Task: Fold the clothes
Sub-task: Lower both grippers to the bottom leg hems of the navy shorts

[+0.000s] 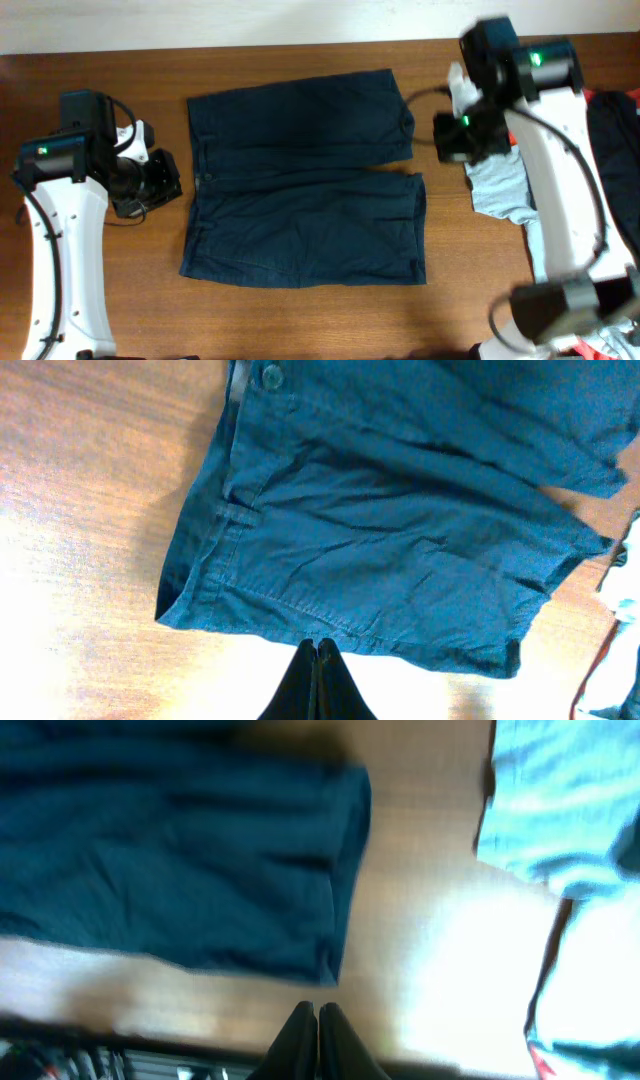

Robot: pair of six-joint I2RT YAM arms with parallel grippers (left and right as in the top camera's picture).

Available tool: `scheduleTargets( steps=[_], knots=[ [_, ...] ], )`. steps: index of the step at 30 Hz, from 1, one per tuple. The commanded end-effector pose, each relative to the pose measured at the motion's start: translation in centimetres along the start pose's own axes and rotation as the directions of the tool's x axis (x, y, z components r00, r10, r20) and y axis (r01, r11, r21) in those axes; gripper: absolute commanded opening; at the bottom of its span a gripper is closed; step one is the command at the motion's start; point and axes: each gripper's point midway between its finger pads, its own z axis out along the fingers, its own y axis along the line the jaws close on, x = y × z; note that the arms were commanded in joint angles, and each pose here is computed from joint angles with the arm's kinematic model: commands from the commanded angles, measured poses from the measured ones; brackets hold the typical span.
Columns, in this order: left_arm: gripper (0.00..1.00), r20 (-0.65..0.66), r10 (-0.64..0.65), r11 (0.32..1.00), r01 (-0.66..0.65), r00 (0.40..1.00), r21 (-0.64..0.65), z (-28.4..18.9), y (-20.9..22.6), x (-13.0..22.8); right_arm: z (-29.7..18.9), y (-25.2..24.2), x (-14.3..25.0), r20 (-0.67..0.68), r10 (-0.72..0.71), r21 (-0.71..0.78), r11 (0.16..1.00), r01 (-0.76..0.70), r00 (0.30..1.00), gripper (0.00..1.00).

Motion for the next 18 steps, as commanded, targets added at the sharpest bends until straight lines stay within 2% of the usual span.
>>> scheduleTargets(
  steps=[1,3,5,9,13,14,15,16,18],
  knots=[
    [0.01,-0.027,0.007,1.000,-0.007,1.000,-0.019,0.6,0.6,1.0,0.6,-0.7,3.0,0.009,0.049,0.015,0.999,-0.049,0.999,0.09],
    [0.01,-0.057,-0.009,0.999,0.007,0.998,-0.038,1.4,1.3,1.7,1.6,-1.0,4.7,0.026,0.088,0.010,0.996,-0.088,0.996,0.13],
    [0.05,-0.095,-0.028,0.999,0.023,0.995,-0.048,2.4,1.8,2.7,2.8,-1.2,6.4,0.026,0.131,-0.003,0.991,-0.131,0.991,0.22],
    [0.14,-0.186,-0.062,0.996,0.049,0.980,-0.074,5.1,3.2,5.2,6.6,-1.1,9.8,-0.034,0.145,-0.045,0.988,-0.147,0.989,0.64],
    [0.19,-0.234,-0.079,0.994,0.060,0.969,-0.087,7.8,4.4,7.0,10.2,-0.6,12.7,-0.150,0.155,-0.089,0.981,-0.170,0.976,0.67],
    [0.40,-0.236,-0.080,0.994,0.061,0.968,-0.088,8.4,4.6,7.2,11.0,-0.7,13.1,-0.163,0.157,-0.092,0.981,-0.173,0.974,0.67],
    [0.54,-0.234,-0.079,0.994,0.060,0.969,-0.088,8.9,4.8,7.4,11.7,-0.7,13.3,-0.165,0.157,-0.093,0.980,-0.174,0.974,0.67],
    [0.63,-0.232,-0.079,0.994,0.060,0.970,-0.087,9.4,5.0,7.5,12.4,-0.8,13.3,-0.161,0.157,-0.095,0.980,-0.173,0.974,0.67],
    [0.65,-0.228,-0.077,0.995,0.059,0.971,-0.085,10.0,5.2,7.6,13.5,-0.8,13.2,-0.156,0.162,-0.104,0.978,-0.179,0.974,0.67]
  ],
)
